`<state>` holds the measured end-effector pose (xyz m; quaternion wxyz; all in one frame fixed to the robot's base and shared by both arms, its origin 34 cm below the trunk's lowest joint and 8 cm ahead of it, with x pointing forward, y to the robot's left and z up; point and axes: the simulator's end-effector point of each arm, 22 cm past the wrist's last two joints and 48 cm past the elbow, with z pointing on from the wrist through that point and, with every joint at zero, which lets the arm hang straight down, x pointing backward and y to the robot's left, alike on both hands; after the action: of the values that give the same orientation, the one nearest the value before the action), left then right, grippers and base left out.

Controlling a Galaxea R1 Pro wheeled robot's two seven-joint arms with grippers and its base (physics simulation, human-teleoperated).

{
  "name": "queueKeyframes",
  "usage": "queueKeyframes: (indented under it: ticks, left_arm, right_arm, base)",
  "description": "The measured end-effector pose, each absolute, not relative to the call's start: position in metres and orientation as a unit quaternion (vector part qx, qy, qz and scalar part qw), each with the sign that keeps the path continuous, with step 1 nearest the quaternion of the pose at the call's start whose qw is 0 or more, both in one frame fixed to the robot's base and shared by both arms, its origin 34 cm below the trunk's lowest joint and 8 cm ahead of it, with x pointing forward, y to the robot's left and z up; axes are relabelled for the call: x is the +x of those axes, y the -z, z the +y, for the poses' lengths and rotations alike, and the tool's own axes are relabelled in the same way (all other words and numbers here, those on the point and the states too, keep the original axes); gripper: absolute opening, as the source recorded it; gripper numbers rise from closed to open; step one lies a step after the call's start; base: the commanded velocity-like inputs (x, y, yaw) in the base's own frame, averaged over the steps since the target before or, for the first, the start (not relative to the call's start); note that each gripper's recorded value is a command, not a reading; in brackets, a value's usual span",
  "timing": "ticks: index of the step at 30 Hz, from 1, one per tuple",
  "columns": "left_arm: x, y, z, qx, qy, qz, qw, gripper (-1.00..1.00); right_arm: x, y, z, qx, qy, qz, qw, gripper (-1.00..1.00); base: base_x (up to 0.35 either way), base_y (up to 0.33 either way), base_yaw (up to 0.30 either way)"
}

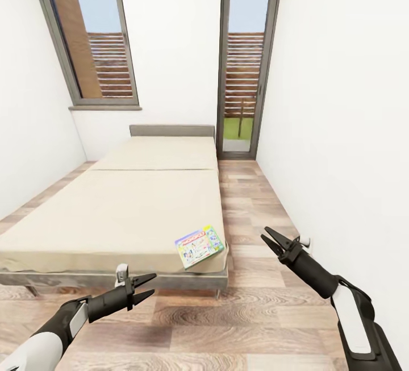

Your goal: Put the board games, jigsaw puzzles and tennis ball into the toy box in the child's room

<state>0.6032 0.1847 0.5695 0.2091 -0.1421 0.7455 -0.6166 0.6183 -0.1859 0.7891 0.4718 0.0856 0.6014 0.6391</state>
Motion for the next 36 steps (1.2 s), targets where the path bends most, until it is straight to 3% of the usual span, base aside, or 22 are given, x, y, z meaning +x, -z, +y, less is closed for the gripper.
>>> queueKeyframes:
  ticks: [36]
  left_arm:
    - [0.588, -0.51, 0.164, -0.137, 0.627, 0.74, 0.202, 1.0]
  right_arm:
    - [0.613, -0.709, -0.184, 0.108, -0.627, 0.61, 0.473, 1.0]
  base:
    - [0.0, 0.0, 0.0]
